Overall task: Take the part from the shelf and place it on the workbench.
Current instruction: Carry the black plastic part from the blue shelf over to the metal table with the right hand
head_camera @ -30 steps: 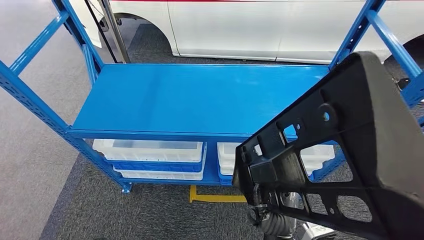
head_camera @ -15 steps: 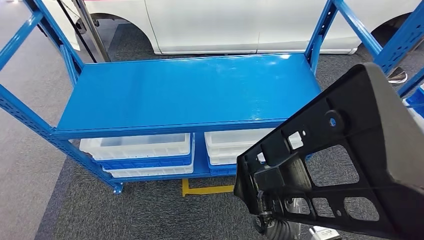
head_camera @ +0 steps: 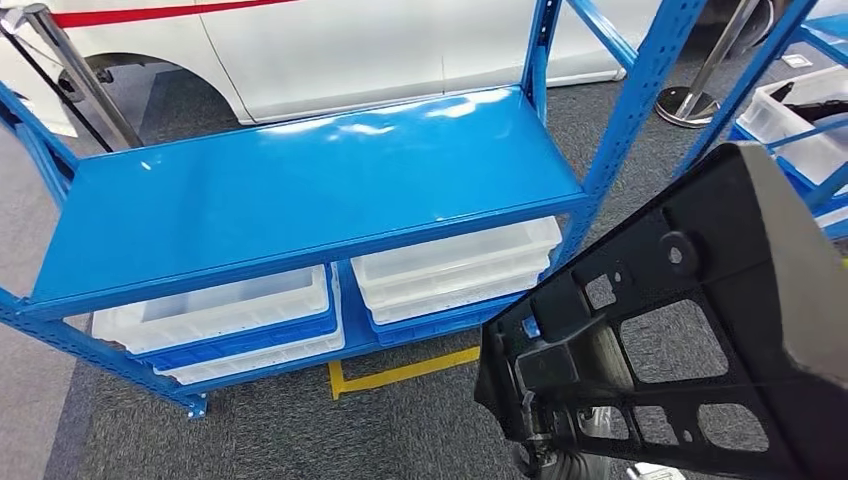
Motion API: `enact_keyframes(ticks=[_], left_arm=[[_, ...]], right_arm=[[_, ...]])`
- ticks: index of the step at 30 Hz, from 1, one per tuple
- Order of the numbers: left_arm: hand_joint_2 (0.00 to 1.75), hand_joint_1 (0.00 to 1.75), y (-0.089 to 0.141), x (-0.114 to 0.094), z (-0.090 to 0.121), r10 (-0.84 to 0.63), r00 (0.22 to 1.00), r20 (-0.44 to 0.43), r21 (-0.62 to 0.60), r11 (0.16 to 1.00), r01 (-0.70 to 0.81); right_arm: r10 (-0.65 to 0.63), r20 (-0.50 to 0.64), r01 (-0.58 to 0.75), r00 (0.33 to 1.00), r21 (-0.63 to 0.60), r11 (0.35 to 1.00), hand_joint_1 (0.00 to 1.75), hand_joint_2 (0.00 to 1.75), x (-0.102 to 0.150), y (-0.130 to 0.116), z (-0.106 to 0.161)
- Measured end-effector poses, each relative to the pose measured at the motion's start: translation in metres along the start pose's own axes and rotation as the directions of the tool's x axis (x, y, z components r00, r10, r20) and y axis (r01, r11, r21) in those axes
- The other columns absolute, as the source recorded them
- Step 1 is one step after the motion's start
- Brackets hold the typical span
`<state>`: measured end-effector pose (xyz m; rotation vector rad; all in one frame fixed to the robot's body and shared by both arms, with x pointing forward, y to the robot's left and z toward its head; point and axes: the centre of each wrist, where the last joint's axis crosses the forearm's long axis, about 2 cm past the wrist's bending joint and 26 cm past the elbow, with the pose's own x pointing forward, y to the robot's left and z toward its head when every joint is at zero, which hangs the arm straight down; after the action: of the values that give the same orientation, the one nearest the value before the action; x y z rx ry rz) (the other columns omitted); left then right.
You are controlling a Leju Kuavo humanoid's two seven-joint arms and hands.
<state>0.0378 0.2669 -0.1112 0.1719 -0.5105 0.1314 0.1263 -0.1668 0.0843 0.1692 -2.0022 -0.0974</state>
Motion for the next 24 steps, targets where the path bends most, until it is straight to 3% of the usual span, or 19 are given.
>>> enact_keyframes(ticks=[24], left_arm=[[0.00, 0.00, -0.0046, -0.0023, 0.0020, -0.022, 1.000, 0.006, -0.032, 0.999, 0.022]], right_arm=[[-0.072, 0.016, 0.072, 0.997, 0.014, 0.997, 1.75, 1.75, 0.0094, -0.0006, 0.0004]])
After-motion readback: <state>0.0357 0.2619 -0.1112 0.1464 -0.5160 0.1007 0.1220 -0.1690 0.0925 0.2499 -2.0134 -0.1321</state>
